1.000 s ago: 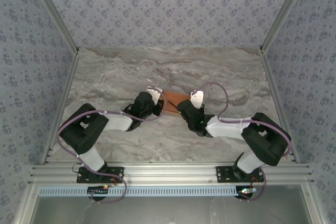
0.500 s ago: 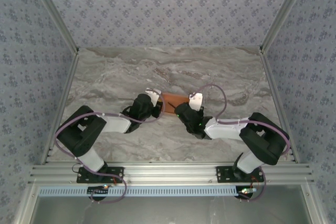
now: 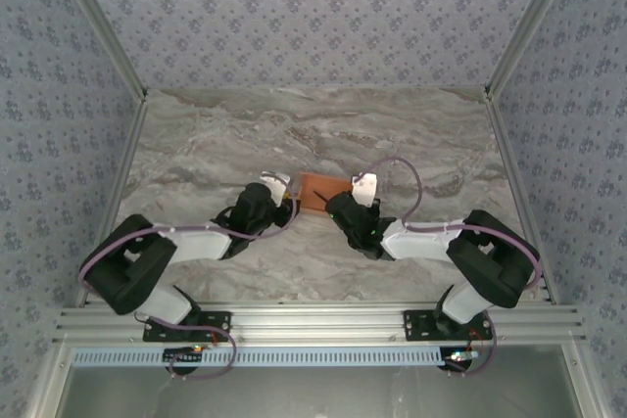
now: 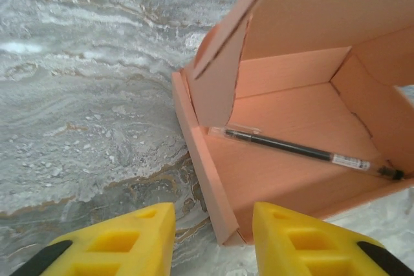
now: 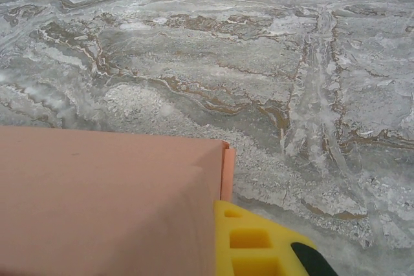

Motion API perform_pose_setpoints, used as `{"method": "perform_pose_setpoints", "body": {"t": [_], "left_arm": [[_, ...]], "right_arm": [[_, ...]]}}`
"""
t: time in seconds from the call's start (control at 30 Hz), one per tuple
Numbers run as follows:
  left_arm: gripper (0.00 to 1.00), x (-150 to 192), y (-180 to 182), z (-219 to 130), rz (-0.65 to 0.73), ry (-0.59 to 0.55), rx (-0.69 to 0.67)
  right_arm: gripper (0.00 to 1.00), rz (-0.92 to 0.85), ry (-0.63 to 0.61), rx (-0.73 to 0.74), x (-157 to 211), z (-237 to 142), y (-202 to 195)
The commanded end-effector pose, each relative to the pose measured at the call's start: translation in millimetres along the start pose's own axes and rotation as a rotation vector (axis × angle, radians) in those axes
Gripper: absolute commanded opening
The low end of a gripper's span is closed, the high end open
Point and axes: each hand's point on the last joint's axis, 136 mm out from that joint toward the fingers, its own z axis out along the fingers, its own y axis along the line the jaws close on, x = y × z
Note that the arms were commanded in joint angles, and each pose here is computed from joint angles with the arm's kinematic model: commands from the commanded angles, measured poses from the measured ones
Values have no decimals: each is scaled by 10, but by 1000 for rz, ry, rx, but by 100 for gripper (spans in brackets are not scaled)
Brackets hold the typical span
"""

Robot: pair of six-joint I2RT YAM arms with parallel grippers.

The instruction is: Fold the paper box

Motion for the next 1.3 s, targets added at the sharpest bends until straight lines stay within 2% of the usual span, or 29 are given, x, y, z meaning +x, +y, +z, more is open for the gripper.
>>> {"method": "perform_pose_setpoints", "body": {"t": [0.0,0.27,0.47,0.63,0.8,1.1,1.27], "left_arm": [[39,-206,-77,-209,-9,-52,23],[50,-847,-28,-597,-15,-118,-26],[57,-1169,-7,-446,38,11,-53],[59,-1178,-26,-120,90,168,-41],[60,-1030,-83,122,116,345,2],[59,-746,-131,199,110,468,62],[59,-591,-122,215,87,496,65]], "right_arm": [[7,-75,38,15,100,-2,-9],[7,-87,31,5,61,0,35],[7,-88,32,5,65,2,35],[7,-83,29,2,41,0,49],[7,-76,28,7,8,17,43],[7,-113,30,12,-51,78,5],[8,-120,36,13,-31,92,-8]]}}
